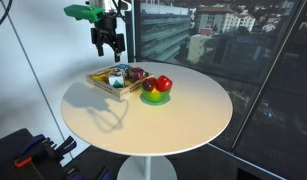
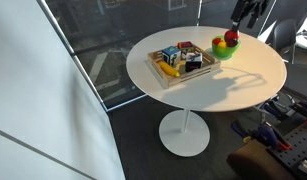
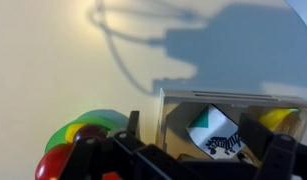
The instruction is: Pick up the brown plum toy from the green bowl and put it on the table
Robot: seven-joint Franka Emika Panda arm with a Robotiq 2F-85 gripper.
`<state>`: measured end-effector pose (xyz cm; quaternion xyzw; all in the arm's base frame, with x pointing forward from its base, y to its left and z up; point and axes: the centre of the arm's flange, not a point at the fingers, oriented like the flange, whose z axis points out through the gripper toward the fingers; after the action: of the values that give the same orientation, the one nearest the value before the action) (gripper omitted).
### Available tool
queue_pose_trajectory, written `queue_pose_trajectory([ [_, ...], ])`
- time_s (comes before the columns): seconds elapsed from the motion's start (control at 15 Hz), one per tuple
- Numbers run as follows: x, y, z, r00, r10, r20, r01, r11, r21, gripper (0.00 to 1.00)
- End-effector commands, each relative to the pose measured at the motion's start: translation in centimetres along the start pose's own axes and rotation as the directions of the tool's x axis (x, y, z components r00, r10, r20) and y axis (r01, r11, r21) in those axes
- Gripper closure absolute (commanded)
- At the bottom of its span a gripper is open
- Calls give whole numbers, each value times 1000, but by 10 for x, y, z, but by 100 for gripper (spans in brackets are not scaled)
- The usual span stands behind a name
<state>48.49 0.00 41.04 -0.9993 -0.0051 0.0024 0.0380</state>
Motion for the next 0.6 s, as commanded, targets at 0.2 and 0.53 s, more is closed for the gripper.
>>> queue_pose_trajectory([
  [0.2,51,48,0,994,110,-8,-111,993,-35,0],
  [0.53,76,75,15,980,197,-1,-196,978,-73,0],
])
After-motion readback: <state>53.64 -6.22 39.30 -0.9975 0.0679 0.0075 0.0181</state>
